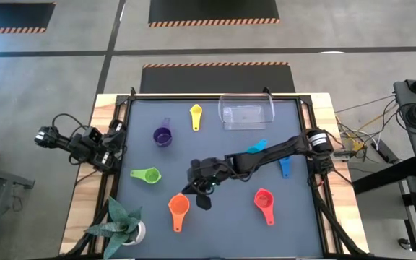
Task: Nest measuring cups in basket
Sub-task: Stack the orange measuring cup on top of the violet measuring cup
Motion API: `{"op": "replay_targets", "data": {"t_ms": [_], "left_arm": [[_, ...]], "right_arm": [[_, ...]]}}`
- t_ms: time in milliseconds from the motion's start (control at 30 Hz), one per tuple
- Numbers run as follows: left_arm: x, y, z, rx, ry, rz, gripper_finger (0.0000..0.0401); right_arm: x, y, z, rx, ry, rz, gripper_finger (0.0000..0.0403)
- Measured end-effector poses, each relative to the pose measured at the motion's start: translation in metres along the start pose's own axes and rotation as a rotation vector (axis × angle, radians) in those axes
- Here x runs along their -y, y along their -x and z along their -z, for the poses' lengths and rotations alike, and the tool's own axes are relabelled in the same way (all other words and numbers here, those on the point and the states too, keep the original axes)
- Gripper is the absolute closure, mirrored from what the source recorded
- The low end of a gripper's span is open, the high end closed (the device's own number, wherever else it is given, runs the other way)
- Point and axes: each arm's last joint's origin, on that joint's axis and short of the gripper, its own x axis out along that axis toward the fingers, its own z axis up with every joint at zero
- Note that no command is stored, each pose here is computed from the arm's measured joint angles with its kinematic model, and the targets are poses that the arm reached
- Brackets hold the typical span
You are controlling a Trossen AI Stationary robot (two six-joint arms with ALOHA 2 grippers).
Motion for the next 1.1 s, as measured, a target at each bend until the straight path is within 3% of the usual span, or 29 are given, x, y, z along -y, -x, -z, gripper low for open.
{"op": "replay_targets", "data": {"t_ms": [267,600,1100], "left_arm": [[0.006,-0.015,0.005,-0.108,-0.053,0.002,0.0401],[0.026,-0.060,0.008,-0.451,-0.186,0.008,0.0401],[0.031,-0.071,0.013,-0.506,-0.203,0.008,0.0401]], "right_arm": [[0.001,-0.015,-0.008,-0.055,0.034,0.016,0.0394],[0.002,-0.022,-0.008,-0.075,0.038,0.027,0.0394],[-0.013,-0.040,0.007,-0.008,0.078,0.040,0.0394]]}}
